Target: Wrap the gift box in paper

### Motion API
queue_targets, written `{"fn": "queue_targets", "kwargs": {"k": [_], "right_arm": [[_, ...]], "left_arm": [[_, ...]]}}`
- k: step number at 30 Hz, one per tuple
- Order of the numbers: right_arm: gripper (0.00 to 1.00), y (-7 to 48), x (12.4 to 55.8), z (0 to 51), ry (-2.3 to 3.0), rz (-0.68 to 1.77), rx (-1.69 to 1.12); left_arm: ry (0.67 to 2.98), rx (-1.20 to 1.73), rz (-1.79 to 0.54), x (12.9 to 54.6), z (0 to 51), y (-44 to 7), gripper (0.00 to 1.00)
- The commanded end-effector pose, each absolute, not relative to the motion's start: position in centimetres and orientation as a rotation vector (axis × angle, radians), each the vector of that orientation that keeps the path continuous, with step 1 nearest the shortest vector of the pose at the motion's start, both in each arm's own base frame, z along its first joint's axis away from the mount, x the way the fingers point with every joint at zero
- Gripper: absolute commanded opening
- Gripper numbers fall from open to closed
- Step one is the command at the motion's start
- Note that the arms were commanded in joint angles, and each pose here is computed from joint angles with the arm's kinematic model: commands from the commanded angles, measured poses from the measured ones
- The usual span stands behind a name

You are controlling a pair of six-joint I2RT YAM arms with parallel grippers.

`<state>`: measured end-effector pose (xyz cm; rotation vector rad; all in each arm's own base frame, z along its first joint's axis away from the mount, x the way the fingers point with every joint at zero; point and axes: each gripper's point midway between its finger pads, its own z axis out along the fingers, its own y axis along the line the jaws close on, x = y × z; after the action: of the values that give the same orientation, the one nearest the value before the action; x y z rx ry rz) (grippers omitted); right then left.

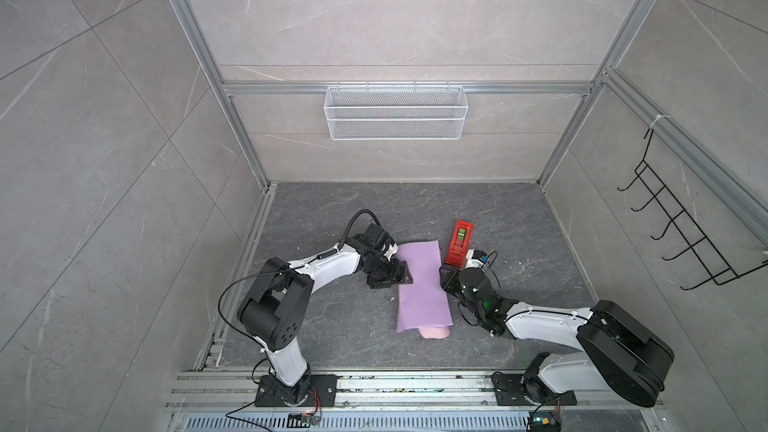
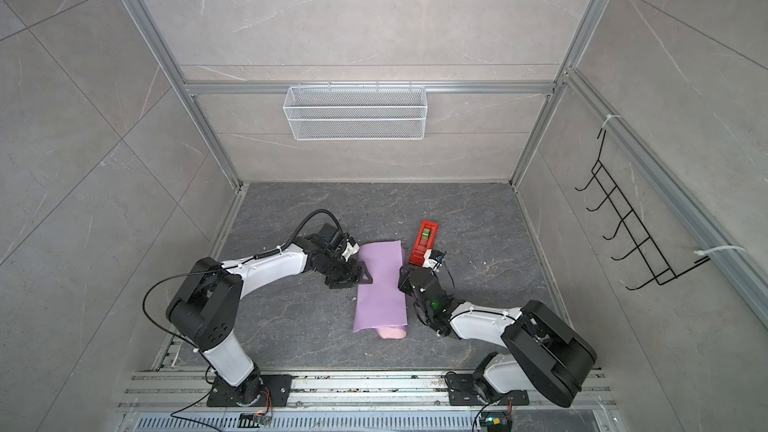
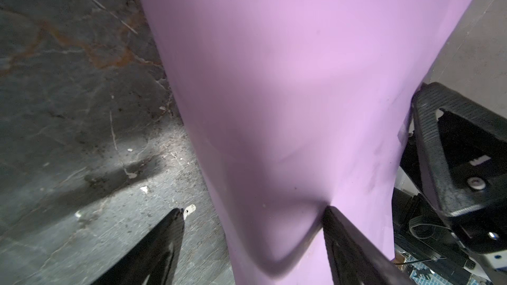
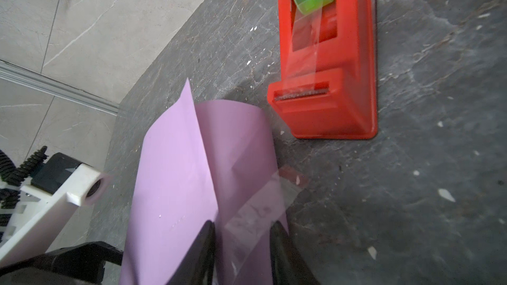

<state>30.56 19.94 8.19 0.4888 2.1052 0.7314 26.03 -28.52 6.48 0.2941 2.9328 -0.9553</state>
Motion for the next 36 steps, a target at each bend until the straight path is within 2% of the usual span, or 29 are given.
{"fn": "queue_targets", "kwargs": {"k": [1, 16, 21, 26, 36], "right_arm": [[0.4, 18.9, 30.1, 7.3, 2.13, 0.699, 0.5], [0.5, 15.2, 30.7, 8.4, 2.108, 0.679, 0.561], [0.51, 13.0, 30.2, 10.7, 2.106, 0.621, 0.512], [0.51, 14.8, 29.2, 12.8, 2.242, 0.613, 0.307], [0.5, 20.6, 28.5, 12.6, 2.468, 0.588, 0.014]], "left_arm": [[3.075, 0.273, -0.748, 24.2, 2.3, -26.1, 0.81], [3.077, 0.273, -0.748, 24.3, 2.2, -26.2, 0.81], [3.077, 0.272, -0.747, 24.3, 2.2, -26.1, 0.81], [3.075, 0.271, -0.751, 24.4, 2.2, -26.2, 0.81], [3.076, 0.269, -0.755, 24.4, 2.2, -26.2, 0.81]]}}
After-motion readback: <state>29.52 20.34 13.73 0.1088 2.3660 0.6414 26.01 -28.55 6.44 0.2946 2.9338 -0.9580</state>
